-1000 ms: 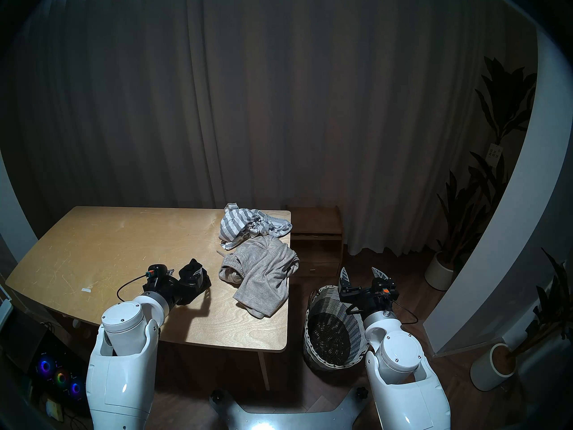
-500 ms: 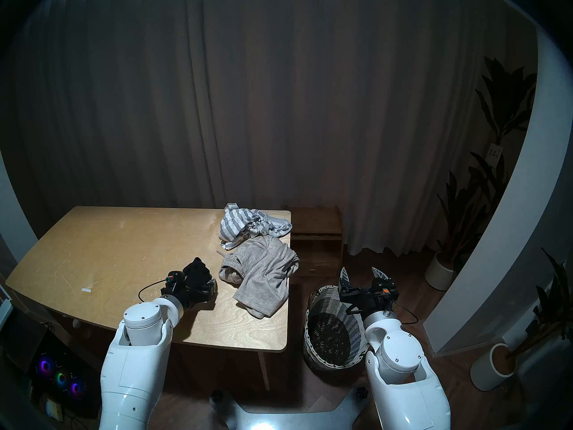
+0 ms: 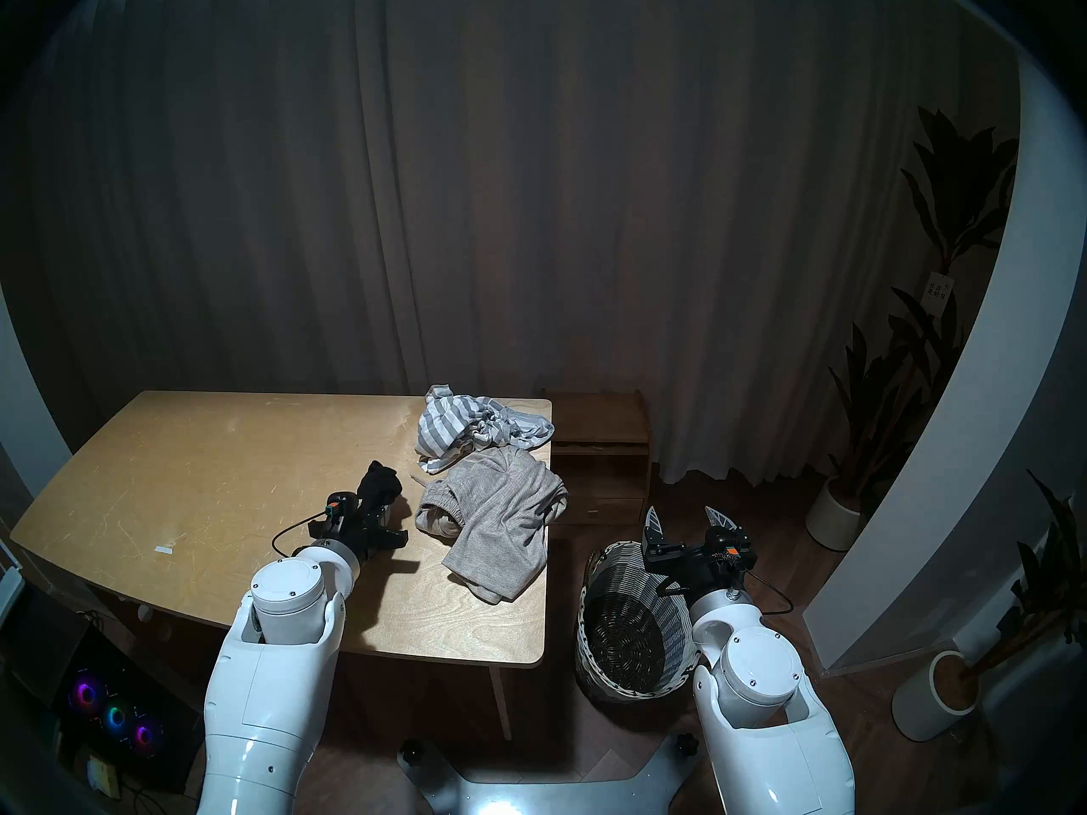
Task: Toss clothes into the laundry hamper
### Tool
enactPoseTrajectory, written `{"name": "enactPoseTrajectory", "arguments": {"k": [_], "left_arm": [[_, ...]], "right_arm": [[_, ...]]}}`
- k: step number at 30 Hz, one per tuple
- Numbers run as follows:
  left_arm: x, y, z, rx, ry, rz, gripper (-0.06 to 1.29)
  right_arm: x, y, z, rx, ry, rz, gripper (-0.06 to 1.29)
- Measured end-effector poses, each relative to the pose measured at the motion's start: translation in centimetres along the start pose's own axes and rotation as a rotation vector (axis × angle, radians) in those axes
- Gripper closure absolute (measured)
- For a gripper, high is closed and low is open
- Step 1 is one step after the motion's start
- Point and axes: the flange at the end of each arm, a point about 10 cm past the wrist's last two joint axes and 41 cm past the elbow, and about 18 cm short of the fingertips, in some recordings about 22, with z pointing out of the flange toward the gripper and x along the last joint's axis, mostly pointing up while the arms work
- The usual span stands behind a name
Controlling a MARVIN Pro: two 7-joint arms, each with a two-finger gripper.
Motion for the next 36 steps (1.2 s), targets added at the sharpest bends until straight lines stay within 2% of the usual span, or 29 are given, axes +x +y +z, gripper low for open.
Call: {"name": "enactPoseTrajectory", "arguments": {"k": [4,6,10,16,18,23,26,31,32,36], "left_arm": [[2.9,3.4,0.5,-0.102,0.103,-0.017,1.11],[4.6,5.7,0.8,-0.172,0.158,-0.026,1.11],[7.6,9.3,0.9,-0.276,0.24,-0.033,1.11],[12.9,15.3,0.2,-0.434,0.371,-0.016,1.11],[14.2,17.0,-0.1,-0.473,0.395,0.004,1.11],[15.5,20.3,0.0,-0.54,0.389,0.057,1.11],[15.5,21.4,0.6,-0.557,0.365,0.082,1.11],[15.1,22.2,1.9,-0.568,0.319,0.113,1.11],[14.9,22.4,2.3,-0.571,0.303,0.122,1.11],[14.2,22.9,3.6,-0.578,0.255,0.147,1.11]], "right_arm": [[-0.1,0.0,0.0,0.0,-0.002,0.0,-0.02],[-0.2,0.0,0.0,0.0,-0.004,0.0,-0.02],[-0.2,0.0,0.0,0.0,-0.005,0.0,-0.02],[-0.3,0.0,0.0,0.0,-0.008,0.0,-0.02],[-0.4,0.0,0.0,0.0,-0.008,0.0,-0.02],[-0.4,0.2,0.1,-0.01,-0.009,-0.002,-0.02],[-0.4,1.7,0.1,-0.059,-0.007,-0.018,-0.02],[0.2,6.3,0.0,-0.186,0.005,-0.077,-0.02],[0.4,7.9,0.0,-0.228,0.01,-0.099,-0.02],[1.1,12.2,-0.5,-0.336,0.019,-0.155,-0.02]]}}
